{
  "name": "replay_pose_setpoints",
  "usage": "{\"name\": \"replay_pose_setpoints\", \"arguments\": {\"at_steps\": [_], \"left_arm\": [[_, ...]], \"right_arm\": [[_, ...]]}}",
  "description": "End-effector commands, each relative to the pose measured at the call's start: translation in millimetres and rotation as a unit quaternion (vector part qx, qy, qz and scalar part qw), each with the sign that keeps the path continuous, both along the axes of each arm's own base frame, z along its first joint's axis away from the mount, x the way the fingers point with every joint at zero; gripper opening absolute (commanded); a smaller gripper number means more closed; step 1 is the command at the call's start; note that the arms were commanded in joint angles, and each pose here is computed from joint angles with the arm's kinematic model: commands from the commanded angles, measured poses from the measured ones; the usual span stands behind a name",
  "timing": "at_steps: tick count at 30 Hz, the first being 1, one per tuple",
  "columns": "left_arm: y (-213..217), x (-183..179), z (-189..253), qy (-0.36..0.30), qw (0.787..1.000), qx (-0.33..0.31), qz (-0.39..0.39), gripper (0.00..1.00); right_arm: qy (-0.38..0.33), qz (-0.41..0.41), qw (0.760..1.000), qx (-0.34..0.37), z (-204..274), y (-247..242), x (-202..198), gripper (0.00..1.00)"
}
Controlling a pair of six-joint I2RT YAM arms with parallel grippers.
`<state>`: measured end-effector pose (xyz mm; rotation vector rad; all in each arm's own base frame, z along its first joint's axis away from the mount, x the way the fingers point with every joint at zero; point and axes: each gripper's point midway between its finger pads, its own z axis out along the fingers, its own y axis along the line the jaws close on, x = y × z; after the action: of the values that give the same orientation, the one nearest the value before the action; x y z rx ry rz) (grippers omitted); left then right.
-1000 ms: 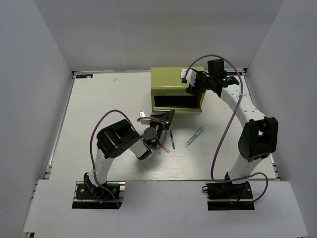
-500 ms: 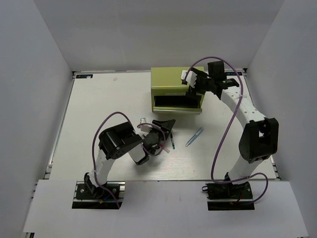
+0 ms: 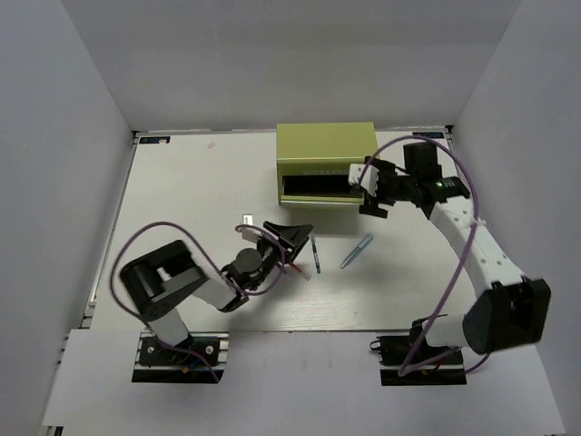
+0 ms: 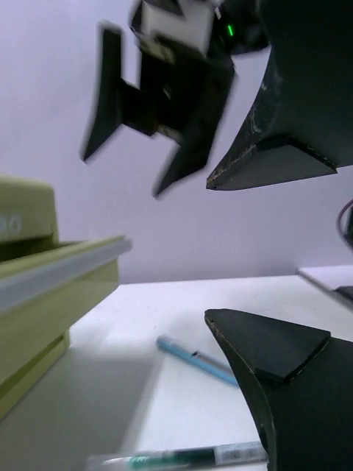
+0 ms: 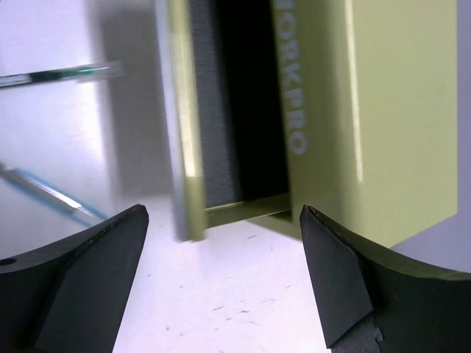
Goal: Sort the stationery into containers
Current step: Open the drawer in the storage box, then pick up the stationery from the center of the board.
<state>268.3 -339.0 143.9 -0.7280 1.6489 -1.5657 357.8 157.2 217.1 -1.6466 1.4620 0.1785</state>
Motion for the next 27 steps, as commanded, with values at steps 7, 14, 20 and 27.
{"name": "replay_pose_setpoints", "arguments": {"at_steps": [7,14,20,27], "left_arm": [[53,-31,41,0.025,0.977,0.211,-0.001,0.97],[120,-36,31,0.09,0.923,0.369,0.062,1.0],[134,-43,28,0.128,0.875,0.466,0.042,1.0],[134,-56,22,0.129,0.884,0.45,0.017,1.0]], "right_arm": [[-0.002,0.197,0.98,0.028,-26,7,-132,0.8],[0.056,0.271,0.96,-0.045,-95,-7,-154,0.43],[0.053,0.286,0.95,-0.113,-133,-18,-143,0.56],[0.061,0.268,0.946,-0.169,-160,-19,-115,0.66]]}}
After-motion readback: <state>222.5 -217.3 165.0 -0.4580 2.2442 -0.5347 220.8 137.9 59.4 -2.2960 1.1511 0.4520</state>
